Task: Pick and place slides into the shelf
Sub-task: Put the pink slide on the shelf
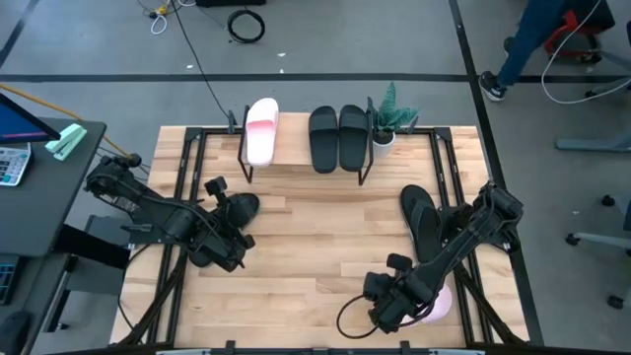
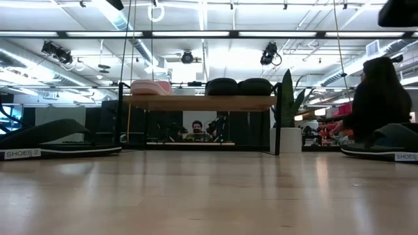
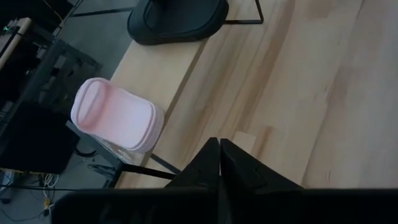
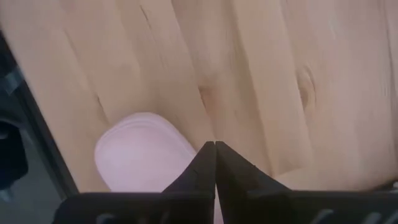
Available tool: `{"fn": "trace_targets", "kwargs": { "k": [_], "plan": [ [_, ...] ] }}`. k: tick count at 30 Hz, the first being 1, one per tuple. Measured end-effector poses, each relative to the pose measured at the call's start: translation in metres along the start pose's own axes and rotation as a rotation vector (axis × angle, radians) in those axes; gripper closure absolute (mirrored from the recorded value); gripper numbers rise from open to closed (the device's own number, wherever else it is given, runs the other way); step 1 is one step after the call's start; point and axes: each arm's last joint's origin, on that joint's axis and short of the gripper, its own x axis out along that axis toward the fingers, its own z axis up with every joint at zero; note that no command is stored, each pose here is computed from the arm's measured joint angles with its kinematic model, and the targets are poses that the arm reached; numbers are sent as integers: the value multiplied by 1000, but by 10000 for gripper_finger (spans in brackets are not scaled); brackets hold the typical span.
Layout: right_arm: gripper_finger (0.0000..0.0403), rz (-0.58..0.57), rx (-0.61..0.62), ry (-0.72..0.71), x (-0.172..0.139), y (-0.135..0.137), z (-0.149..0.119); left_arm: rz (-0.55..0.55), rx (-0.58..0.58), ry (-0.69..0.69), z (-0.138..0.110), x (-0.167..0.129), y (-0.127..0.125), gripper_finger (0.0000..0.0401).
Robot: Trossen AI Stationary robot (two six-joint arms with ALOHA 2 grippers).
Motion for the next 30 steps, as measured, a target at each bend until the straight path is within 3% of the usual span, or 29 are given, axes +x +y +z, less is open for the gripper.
{"fn": "trace_targets", "kwargs": {
  "k": [4,7,11,17,24,30],
  "plan": [
    [394,41,-61,-29,-8,-3,5,0,-6,0,0,0,0,392],
    [389,48,51,-18,-10,-8,9,0,-25,0,0,0,0,395],
    [364,89,213,164,-10,-8,3,0,-19,0,0,0,0,387],
    [304,-11,312,372,-13,-10,-21,0,-21,0,0,0,0,376],
    [246,-92,397,314,-11,-6,-39,-1,-21,-1,0,0,0,392],
    [231,-151,396,309,-2,-8,-54,-1,-20,-1,0,0,0,388]
  ]
}}
